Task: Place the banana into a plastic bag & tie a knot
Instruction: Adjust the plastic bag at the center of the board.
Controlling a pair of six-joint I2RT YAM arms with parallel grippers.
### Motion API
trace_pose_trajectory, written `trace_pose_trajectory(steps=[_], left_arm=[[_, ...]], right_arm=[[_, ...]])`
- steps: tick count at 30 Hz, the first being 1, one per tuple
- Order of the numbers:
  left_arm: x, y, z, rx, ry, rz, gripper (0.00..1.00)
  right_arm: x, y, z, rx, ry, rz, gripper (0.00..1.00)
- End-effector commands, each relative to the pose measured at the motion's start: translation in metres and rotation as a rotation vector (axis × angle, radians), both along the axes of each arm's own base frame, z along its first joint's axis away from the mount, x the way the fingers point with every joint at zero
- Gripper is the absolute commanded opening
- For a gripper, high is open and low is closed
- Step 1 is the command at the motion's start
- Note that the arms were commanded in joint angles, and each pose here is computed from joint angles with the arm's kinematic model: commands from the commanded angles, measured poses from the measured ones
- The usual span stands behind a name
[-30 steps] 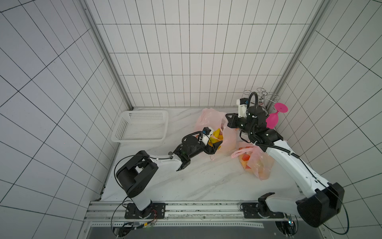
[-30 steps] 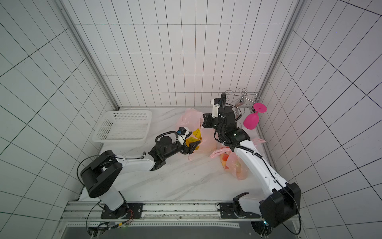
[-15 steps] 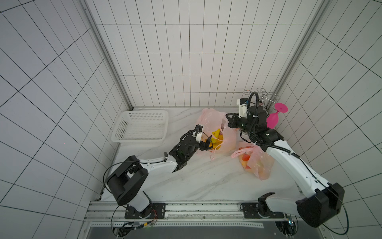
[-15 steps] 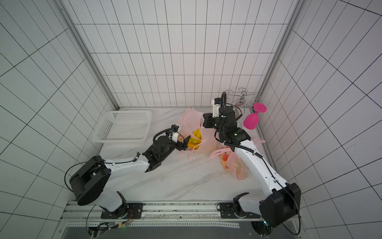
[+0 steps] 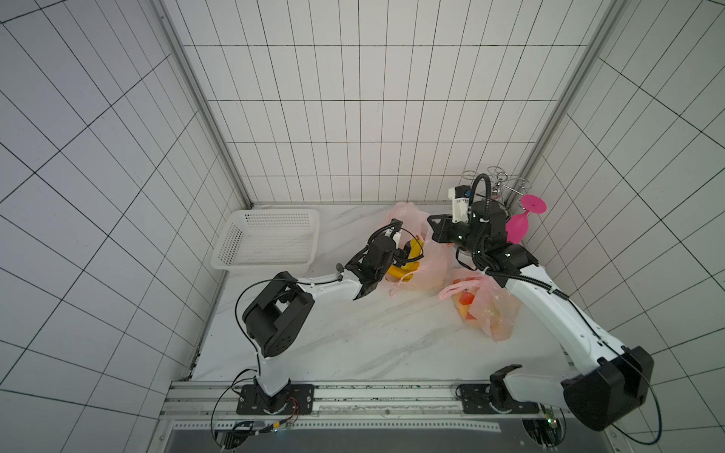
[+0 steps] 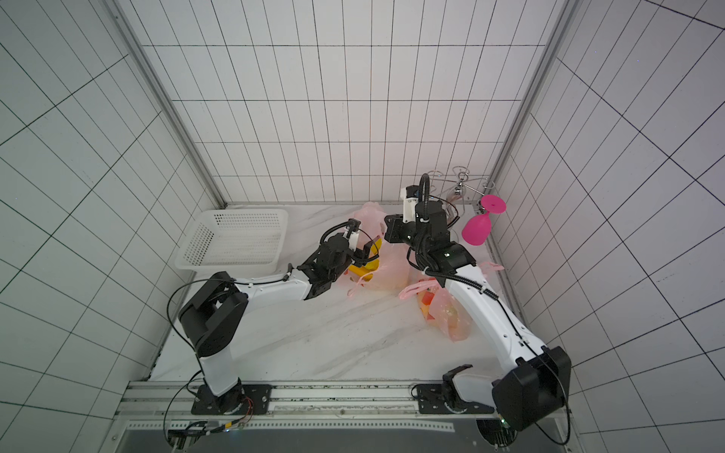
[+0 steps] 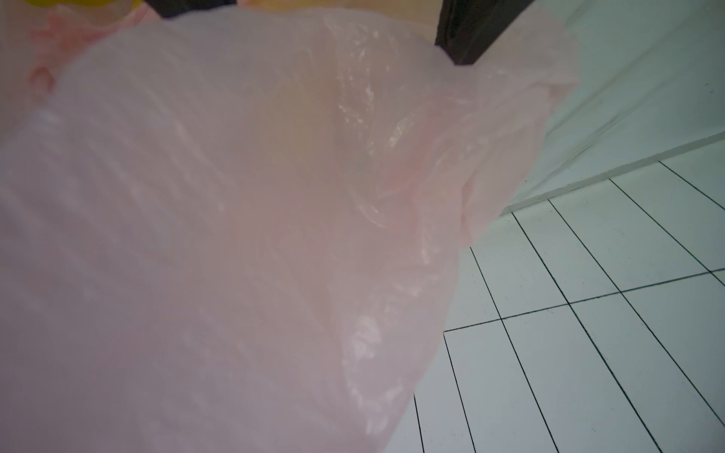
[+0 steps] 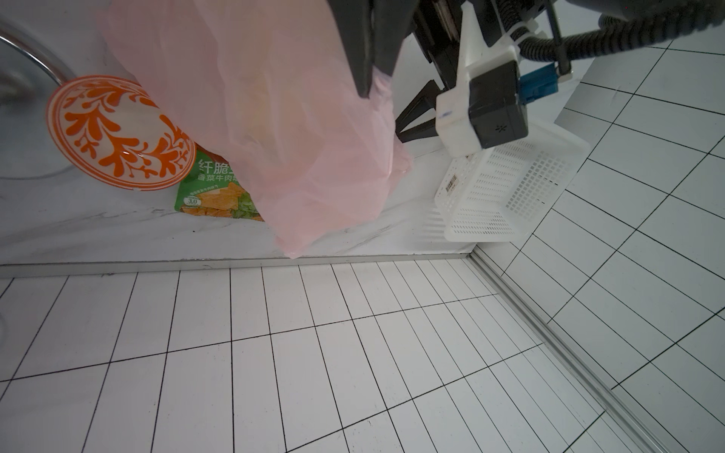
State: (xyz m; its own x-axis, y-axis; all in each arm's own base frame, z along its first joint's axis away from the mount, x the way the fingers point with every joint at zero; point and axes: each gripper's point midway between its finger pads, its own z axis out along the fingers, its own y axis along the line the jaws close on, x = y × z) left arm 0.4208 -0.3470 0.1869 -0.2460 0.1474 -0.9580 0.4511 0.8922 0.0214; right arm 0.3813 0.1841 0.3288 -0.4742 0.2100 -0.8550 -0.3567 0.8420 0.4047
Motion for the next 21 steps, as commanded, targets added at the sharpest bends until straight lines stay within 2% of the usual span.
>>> trace_pose_trajectory(steps=[1,6,9,14,17,21], left_arm=[[0.008,0.011,0.008,0.027,-0.024,0.058,0.51],[0.016,0.018,0.014,0.001,-0.024,0.067,0.14],[0.012,0.018,0.023,-0.05,-0.019,0.013,0.01],[-0.005,0.019,0.042,-0.147,-0.029,-0.084,0.0],[-0.026,0.029,0.055,-0.234,-0.013,-0.144,0.0],[-0.05,0.056,0.063,-0.311,0.018,-0.138,0.0]], right_arm=[[0.003,-0.007,0.016,0.002,-0.048,-0.022,0.0],[0.003,-0.007,0.017,0.004,-0.05,-0.023,0.0],[0.004,-0.011,0.017,-0.005,-0.05,-0.036,0.0],[0.013,-0.018,0.014,-0.025,-0.045,-0.056,0.0],[0.027,-0.032,0.017,-0.041,-0.05,-0.094,0.0],[0.047,-0.037,0.026,-0.091,-0.073,-0.123,0.0]])
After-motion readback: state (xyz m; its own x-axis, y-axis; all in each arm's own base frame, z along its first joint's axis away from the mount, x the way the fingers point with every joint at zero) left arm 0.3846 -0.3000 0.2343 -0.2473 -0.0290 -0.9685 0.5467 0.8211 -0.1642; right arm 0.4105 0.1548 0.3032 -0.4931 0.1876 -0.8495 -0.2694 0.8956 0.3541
